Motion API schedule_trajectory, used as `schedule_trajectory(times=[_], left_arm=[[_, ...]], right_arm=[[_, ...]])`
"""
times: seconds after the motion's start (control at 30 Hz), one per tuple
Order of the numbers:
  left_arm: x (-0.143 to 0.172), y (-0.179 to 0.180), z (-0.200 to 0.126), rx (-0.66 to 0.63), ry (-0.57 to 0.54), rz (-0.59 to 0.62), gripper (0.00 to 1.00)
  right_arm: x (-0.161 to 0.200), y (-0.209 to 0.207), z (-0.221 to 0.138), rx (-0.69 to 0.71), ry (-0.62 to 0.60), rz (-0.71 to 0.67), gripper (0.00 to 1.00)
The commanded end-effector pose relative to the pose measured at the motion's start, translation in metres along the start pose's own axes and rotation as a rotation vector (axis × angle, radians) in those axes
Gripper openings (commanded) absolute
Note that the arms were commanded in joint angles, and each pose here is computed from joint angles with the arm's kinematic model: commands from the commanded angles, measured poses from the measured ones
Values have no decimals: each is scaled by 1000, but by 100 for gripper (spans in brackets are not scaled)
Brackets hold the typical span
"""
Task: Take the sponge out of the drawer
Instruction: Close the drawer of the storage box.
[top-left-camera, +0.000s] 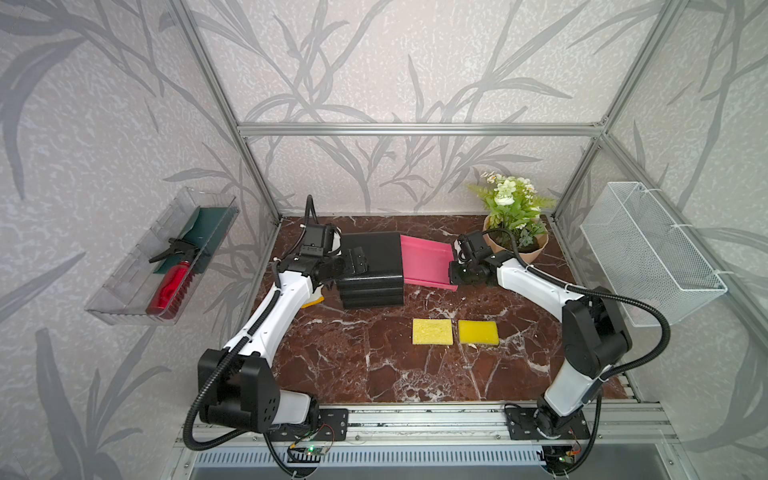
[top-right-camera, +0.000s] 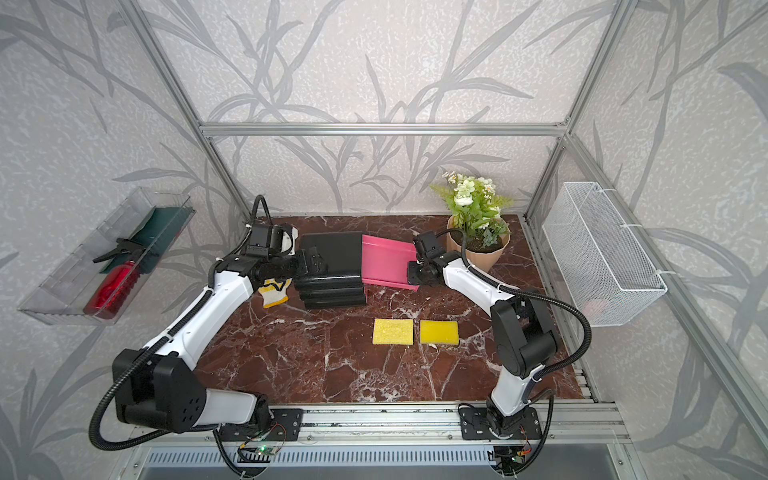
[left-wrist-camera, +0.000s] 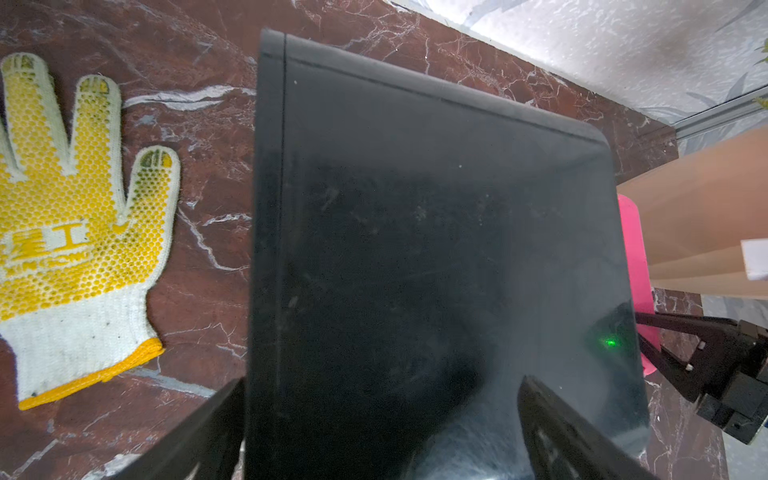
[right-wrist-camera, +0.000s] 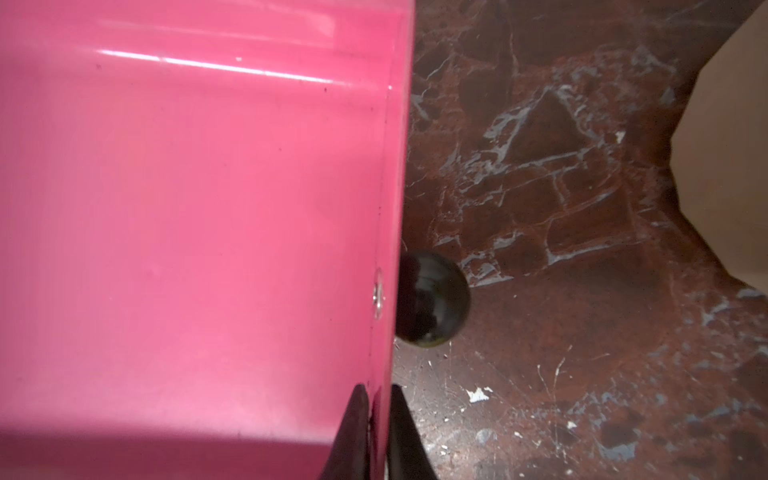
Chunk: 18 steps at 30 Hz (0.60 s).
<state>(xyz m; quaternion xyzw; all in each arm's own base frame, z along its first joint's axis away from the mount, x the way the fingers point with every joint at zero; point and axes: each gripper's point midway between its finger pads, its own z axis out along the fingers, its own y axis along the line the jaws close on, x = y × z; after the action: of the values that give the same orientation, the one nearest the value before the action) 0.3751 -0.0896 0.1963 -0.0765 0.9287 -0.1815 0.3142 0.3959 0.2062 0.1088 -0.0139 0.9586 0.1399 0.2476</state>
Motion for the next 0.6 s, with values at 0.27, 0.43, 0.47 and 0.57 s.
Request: schedule_trajectory(times=[0.27, 0.43, 0.47, 0.57], left_arm=[[2, 0, 5, 15, 15, 0, 99], [2, -1, 5, 22, 14, 2, 99], [2, -3, 5, 27, 15, 3, 99], [2, -4, 5, 32, 15, 4, 99]], right_arm=[[-15, -8, -14, 72, -86, 84, 0], [-27, -3, -29, 65, -144, 100, 0], [-29, -3, -30, 65, -150, 104, 0], [-34, 2, -36, 54, -176, 102, 0]])
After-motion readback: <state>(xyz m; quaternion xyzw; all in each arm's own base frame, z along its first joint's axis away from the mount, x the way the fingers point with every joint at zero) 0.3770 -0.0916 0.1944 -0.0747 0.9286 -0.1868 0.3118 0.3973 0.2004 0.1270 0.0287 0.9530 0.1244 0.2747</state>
